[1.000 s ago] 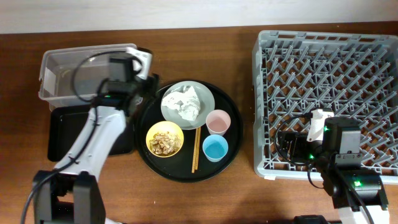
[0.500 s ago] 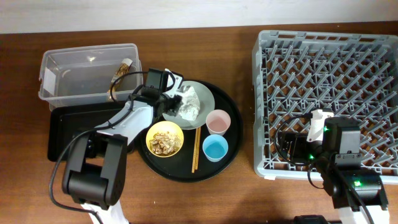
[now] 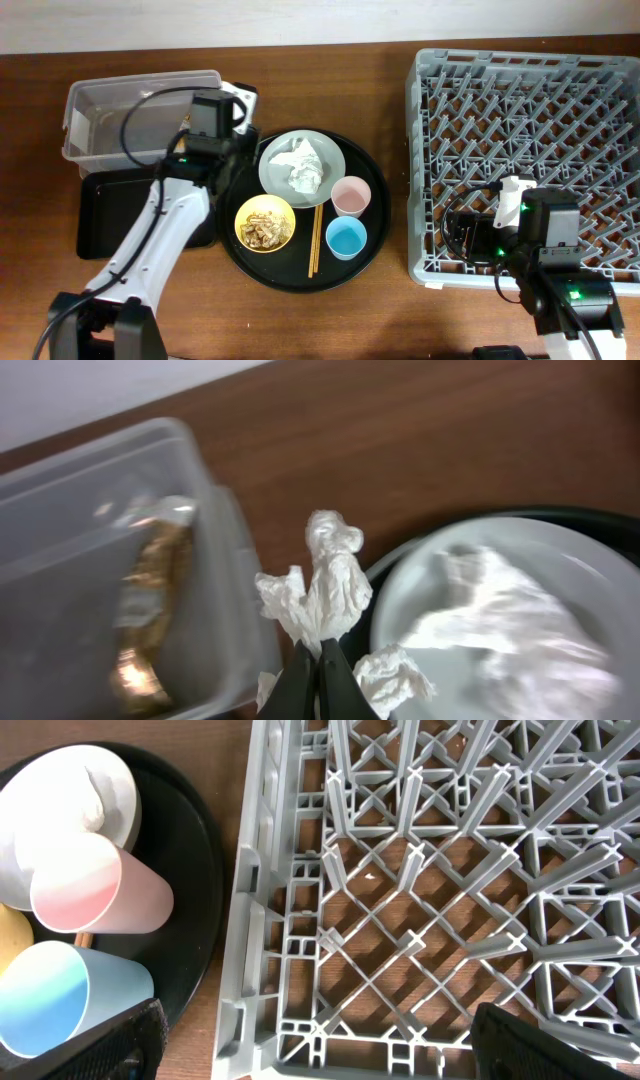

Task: Sort waste into correct bins and load items into the dishwasher rack
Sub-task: 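Grasp the white tissue on the plate with the left gripper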

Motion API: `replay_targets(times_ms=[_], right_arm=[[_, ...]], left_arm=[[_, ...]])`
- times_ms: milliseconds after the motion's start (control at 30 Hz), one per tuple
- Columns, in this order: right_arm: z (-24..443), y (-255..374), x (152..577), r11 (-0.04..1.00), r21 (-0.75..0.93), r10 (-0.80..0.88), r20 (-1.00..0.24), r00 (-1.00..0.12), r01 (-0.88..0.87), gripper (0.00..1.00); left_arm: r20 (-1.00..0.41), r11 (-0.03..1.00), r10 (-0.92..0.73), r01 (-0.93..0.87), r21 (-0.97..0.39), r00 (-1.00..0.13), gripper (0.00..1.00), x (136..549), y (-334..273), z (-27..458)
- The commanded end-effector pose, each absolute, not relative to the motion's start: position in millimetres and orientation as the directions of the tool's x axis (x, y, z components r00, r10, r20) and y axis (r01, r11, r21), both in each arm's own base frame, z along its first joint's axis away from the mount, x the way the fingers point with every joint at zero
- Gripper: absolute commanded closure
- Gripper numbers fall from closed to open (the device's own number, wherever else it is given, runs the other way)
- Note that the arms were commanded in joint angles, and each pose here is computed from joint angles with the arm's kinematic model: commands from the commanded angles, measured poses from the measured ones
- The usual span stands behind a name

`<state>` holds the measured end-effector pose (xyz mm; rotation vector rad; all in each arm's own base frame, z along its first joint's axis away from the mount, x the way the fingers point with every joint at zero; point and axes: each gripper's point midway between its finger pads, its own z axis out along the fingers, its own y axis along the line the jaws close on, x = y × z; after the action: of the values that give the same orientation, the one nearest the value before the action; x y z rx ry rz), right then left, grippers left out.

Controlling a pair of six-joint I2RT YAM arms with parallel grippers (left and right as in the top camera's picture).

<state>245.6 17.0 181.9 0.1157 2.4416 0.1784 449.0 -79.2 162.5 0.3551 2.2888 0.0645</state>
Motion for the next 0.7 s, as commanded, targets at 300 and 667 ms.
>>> replay_targets(times_ms=[300,667], right_arm=[[191.5,18.7,247.8,0.986,0.162,0.127,-0.647,-0.752,0.027,0.02],[191.1,18.9,247.4,0.986,0.162,0.126,-0.645,-0.754,0.027,0.02]], left_arm=[[-0.830,0.981,0.131,-0.050,0.188,-0.542,0.41,488.9,32.1,193.2],[-0.624,0.859,0.401,0.512,0.002,-0.671,0.28,426.4,-178.6,88.2]])
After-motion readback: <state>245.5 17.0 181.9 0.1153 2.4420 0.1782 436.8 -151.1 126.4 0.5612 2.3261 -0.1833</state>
